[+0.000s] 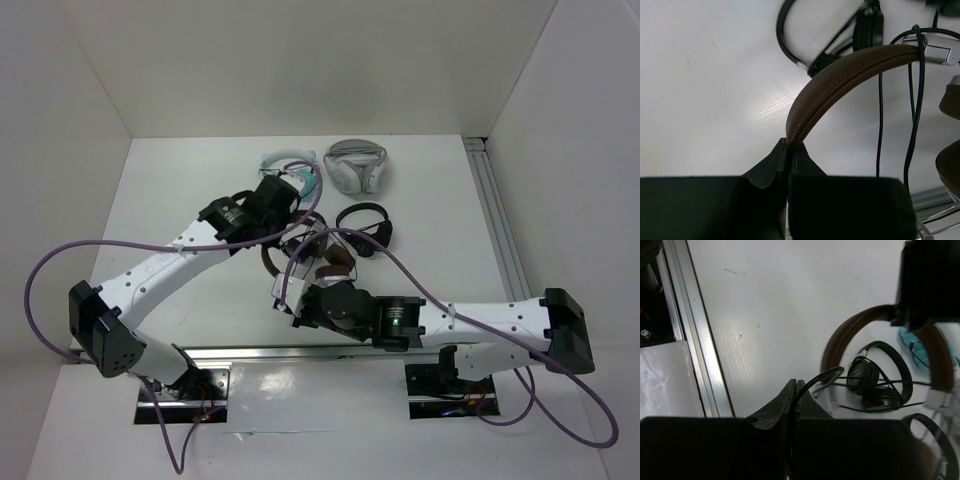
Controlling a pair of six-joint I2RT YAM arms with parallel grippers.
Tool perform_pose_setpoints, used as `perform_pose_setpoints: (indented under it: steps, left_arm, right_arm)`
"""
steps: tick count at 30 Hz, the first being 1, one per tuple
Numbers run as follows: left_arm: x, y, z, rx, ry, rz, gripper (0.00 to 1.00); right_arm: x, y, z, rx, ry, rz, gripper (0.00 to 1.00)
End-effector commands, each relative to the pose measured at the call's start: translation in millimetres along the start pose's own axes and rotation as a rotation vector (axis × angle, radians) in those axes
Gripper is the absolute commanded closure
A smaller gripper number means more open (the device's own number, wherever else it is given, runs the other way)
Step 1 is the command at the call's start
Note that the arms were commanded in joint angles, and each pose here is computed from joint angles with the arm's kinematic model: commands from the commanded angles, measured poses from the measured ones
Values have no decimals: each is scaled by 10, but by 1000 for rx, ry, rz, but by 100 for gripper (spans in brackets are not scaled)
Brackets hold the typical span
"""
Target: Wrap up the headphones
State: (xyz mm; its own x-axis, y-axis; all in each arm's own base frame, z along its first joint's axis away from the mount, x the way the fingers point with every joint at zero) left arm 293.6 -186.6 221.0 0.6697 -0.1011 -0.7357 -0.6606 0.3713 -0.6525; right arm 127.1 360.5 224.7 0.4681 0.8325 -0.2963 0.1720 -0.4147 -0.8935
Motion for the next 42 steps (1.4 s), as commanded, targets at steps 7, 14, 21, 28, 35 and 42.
perform_pose_setpoints:
  steps: [7,14,21,28,35,42]
  left_arm:
    - [-236,469,-347,184,211,23,100]
    - [-331,714,-588,233,380,28,100]
    - [-505,737,-693,277,465,-20,100]
    - [-585,851,-682,281,496,-2,100]
    - [-704,961,-673,292,516,21,100]
    - [-812,1003,-750,307,587,20,100]
  right_arm:
    - [-198,-289,-103,-62,2,15,99]
    - [-215,-171,-33,-79,5,78,99]
    - [-318,-135,-75,-79,77,117,99]
    - [-420,4,-211,-125,235,169,99]
    - [-478,49,-340,-155,334,188,97]
    - [-442,123,-323,-174,341,181,84]
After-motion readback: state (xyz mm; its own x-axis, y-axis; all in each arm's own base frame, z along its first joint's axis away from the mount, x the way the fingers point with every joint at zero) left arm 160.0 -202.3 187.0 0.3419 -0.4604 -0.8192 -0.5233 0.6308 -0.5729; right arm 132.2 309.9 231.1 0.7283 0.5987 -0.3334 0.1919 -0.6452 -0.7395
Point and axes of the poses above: each gripper's point midway between its finger pads, its own x axis out along the fingers, its own z axis along the line the jaws close on, y = z × x, the point moved 1 cm from there along -x, back along the fingers
